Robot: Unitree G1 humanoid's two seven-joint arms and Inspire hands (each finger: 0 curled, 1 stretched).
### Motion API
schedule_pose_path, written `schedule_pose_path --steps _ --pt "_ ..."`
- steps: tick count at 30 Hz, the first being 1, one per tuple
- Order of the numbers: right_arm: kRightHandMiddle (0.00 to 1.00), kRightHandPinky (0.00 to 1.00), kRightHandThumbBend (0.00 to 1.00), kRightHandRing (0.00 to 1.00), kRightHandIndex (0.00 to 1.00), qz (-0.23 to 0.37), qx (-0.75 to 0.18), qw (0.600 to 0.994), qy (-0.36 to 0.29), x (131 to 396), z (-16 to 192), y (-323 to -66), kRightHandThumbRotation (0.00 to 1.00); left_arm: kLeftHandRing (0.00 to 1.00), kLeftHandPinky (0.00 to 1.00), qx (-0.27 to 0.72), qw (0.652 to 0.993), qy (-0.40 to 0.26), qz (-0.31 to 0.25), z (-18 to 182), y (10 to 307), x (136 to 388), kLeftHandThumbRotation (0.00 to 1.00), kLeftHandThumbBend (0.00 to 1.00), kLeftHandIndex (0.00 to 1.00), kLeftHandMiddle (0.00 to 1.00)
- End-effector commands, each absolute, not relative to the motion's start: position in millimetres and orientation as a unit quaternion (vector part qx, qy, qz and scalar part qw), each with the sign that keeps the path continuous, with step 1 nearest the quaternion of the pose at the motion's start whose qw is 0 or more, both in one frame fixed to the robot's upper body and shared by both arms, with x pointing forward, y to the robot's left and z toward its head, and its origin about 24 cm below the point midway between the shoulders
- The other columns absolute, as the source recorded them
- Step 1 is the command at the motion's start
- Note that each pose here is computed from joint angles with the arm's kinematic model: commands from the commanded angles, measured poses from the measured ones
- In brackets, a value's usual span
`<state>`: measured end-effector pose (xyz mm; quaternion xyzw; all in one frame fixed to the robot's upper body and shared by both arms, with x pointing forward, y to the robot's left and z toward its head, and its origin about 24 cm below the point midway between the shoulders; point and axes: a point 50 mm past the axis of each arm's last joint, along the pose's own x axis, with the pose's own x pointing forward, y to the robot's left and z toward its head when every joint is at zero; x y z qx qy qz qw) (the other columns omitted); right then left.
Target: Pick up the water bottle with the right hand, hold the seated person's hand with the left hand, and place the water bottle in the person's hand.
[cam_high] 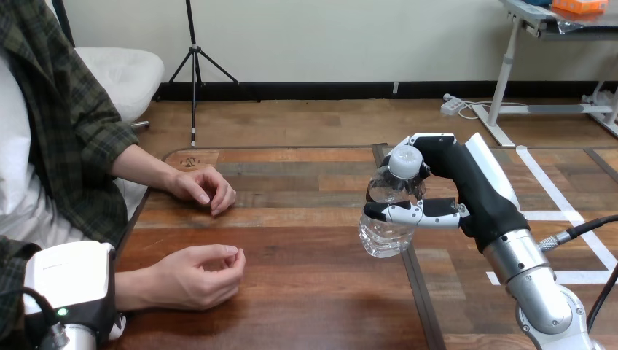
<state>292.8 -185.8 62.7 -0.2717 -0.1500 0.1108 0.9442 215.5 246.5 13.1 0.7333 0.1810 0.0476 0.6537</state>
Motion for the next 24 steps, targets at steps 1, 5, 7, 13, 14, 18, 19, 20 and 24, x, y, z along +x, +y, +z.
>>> schedule_pose_path --steps 1,5,7,13,14,18,19,20,24 --pt "0.46 0.39 0.68 0.43 0.43 0.095 -0.268 0.935 -0.213 299.2 91.0 -188.4 0.0 0.77 0.74 0.741 0.639 0.203 0.032 6.7 248.2 220.6 0.05 0.83 0.78 0.8" --pt "0.46 0.39 0.68 0.43 0.42 0.092 -0.271 0.934 -0.213 299.1 91.9 -189.9 0.0 0.77 0.75 0.742 0.633 0.22 0.028 5.0 246.9 222.5 0.03 0.82 0.78 0.79" --pt "0.46 0.4 0.68 0.43 0.42 0.091 -0.27 0.934 -0.214 299.3 92.6 -190.5 0.0 0.77 0.75 0.743 0.629 0.227 0.028 4.2 246.6 223.9 0.03 0.82 0.78 0.79" --pt "0.46 0.4 0.68 0.43 0.42 0.089 -0.265 0.936 -0.214 300.0 93.1 -191.1 0.0 0.77 0.75 0.746 0.623 0.233 0.03 0.0 246.5 227.7 0.01 0.82 0.77 0.79" --pt "0.46 0.39 0.68 0.43 0.42 0.089 -0.265 0.936 -0.214 300.2 93.1 -191.1 0.0 0.77 0.75 0.746 0.623 0.232 0.031 -0.6 246.6 228.2 0.0 0.82 0.77 0.78" --pt "0.46 0.39 0.68 0.43 0.42 0.089 -0.264 0.936 -0.214 300.2 92.7 -190.9 0.0 0.75 0.73 0.736 0.636 0.226 0.04 -4.4 247.9 230.6 0.0 0.83 0.75 0.77" --pt "0.46 0.39 0.68 0.43 0.42 0.089 -0.264 0.936 -0.213 300.4 92.7 -190.6 0.0 0.74 0.72 0.733 0.64 0.225 0.042 -4.9 248.3 231.3 0.0 0.83 0.75 0.76" --pt "0.46 0.38 0.68 0.43 0.42 0.089 -0.264 0.936 -0.213 300.6 92.7 -190.5 0.0 0.74 0.72 0.731 0.643 0.224 0.043 -5.3 248.5 231.8 0.0 0.83 0.74 0.76" --pt "0.46 0.38 0.68 0.42 0.42 0.09 -0.263 0.937 -0.212 300.3 92.5 -189.3 0.0 0.72 0.7 0.724 0.651 0.225 0.041 -7.7 249.2 234.2 0.0 0.83 0.74 0.75"
